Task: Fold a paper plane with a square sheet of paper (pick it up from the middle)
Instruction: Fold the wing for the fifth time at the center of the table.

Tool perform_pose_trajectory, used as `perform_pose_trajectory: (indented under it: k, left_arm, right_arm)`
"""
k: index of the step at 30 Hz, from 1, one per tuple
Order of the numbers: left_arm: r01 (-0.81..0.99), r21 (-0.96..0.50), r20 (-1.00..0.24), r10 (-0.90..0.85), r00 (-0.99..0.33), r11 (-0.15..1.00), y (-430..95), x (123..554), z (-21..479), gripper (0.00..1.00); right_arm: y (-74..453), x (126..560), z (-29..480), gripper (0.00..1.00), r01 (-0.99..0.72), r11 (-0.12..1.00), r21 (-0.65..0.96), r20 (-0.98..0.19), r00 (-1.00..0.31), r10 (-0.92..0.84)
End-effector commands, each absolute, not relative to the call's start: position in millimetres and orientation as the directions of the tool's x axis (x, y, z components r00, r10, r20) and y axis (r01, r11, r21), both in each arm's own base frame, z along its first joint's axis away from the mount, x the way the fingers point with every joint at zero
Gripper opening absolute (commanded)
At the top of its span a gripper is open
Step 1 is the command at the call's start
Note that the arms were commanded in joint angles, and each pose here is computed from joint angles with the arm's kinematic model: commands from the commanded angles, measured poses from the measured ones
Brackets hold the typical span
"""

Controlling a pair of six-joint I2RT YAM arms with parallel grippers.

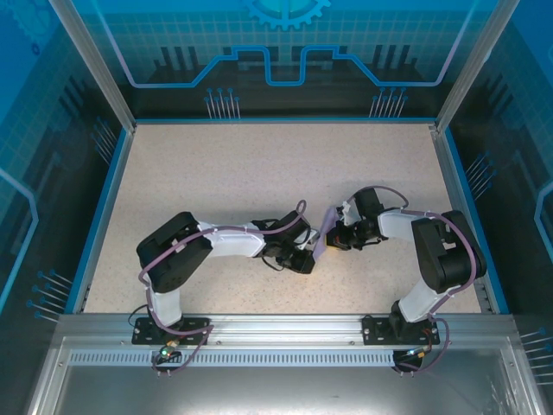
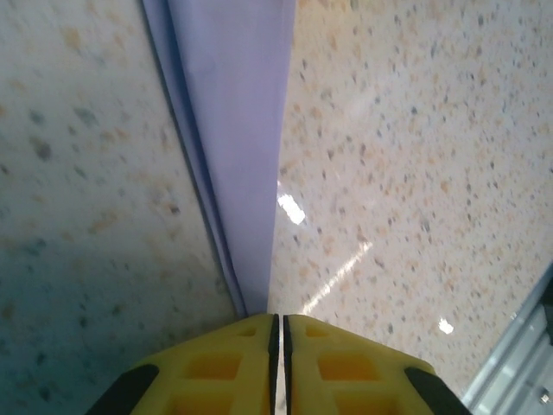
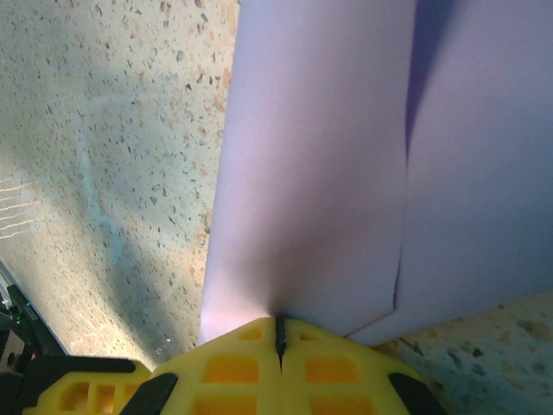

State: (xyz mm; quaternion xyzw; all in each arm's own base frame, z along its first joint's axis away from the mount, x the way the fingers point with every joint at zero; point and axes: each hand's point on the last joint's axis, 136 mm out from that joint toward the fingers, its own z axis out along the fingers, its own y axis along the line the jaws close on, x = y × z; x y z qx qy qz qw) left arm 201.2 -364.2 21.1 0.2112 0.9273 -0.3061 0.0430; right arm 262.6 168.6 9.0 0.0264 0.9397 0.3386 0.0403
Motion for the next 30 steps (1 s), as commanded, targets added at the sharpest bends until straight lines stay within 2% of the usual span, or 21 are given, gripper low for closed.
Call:
perform_pose_trajectory:
  k: [1, 5, 11, 22, 30]
  left_arm:
    - [0.405, -0.607, -0.2, 0.362, -0.911, 0.683, -369.3, 195.1, 51.0, 0.13]
    - [0.402, -0.63, -0.248, 0.318, -0.915, 0.665, -378.5, 213.1, 65.5, 0.13]
    - [0.377, -0.626, -0.224, 0.305, -0.926, 0.682, -383.0, 223.2, 46.0, 0.13]
    - [0.37, -0.545, -0.156, 0.343, -0.926, 0.752, -360.0, 215.5, 10.3, 0.12]
    - [0.336, -0.546, -0.112, 0.33, -0.937, 0.768, -342.3, 205.7, 1.3, 0.12]
  right_arm:
    - [153.4, 250.3, -13.0, 0.0, 0.06, 0.835, 0.547, -0.006, -0.997, 0.075]
    - [153.3, 250.1, -12.8, 0.0, 0.06, 0.835, 0.547, -0.006, -0.997, 0.076]
    - [153.5, 249.5, -12.5, 0.0, 0.059, 0.834, 0.549, -0.006, -0.997, 0.074]
    - [153.5, 249.9, -13.6, 0.0, 0.059, 0.834, 0.548, -0.004, -0.997, 0.074]
    - [152.1, 249.2, -14.4, 0.0, 0.062, 0.839, 0.54, 0.001, -0.997, 0.074]
